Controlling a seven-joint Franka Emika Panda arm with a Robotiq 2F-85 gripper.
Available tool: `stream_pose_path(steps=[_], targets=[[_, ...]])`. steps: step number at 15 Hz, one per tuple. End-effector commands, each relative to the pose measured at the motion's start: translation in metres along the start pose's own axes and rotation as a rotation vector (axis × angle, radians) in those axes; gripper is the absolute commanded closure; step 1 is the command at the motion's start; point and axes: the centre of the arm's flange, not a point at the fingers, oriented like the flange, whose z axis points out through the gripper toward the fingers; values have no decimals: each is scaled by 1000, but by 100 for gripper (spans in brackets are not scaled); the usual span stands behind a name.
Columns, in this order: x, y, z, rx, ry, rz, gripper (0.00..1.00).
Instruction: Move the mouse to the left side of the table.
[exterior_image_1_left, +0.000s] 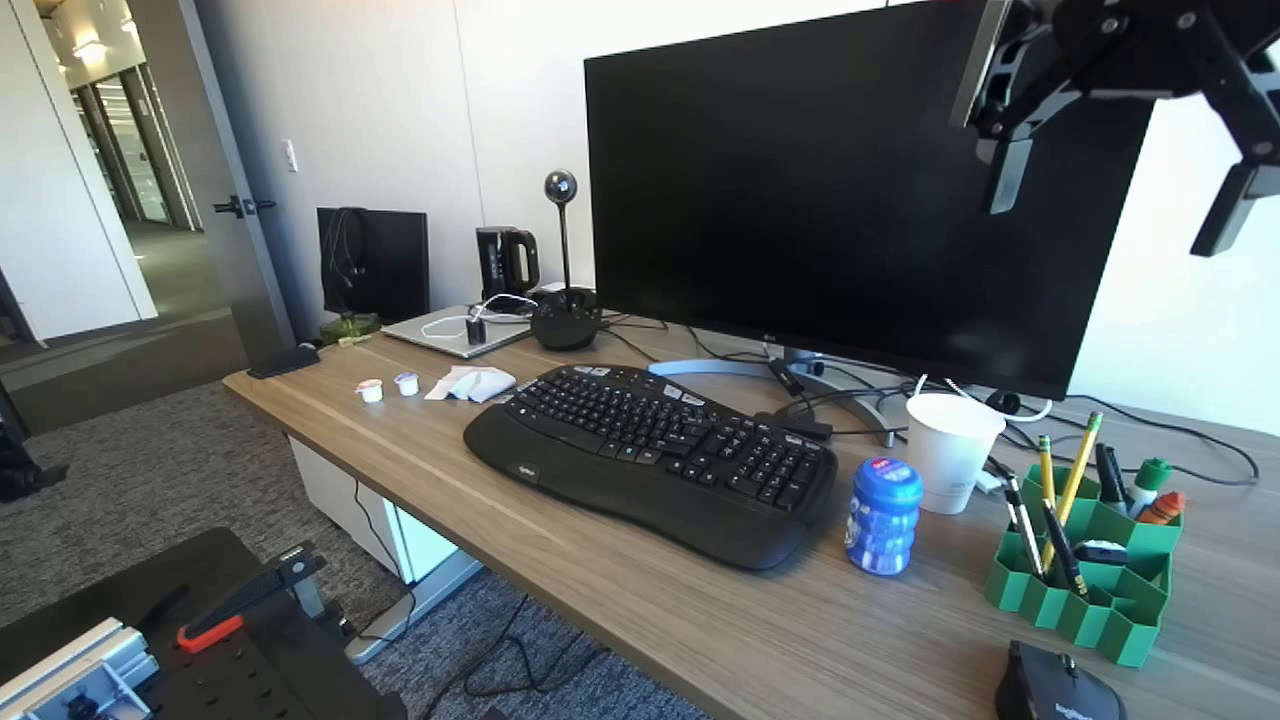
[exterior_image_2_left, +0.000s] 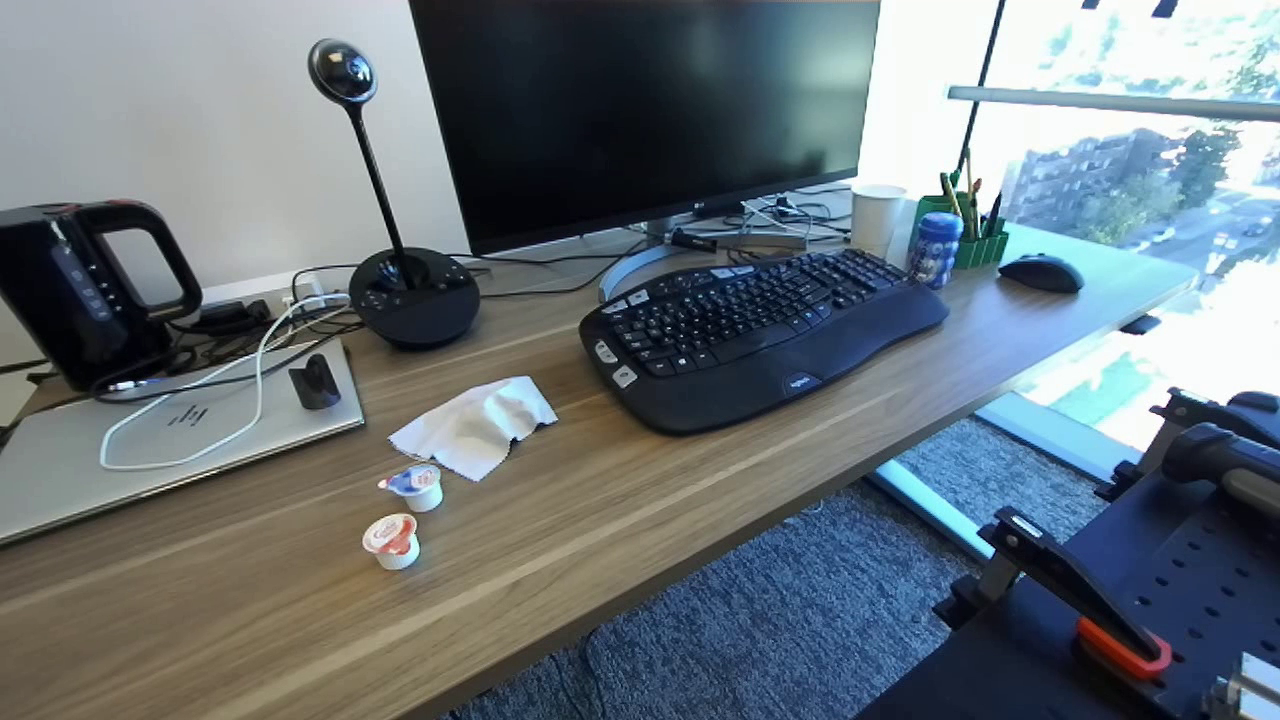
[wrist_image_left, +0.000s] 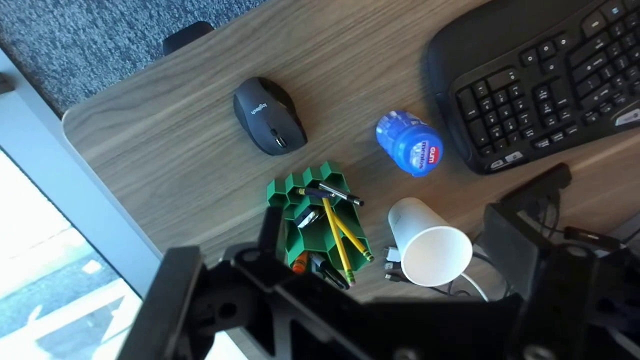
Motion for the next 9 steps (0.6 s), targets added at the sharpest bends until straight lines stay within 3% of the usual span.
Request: stream_pose_path(steps=[1,5,9], targets=[[-7,-5,5,-33,11,-6,0],[-12,-9,26,-83,41,-23,0],[-14,-7,56,-86,-9,-50,0]])
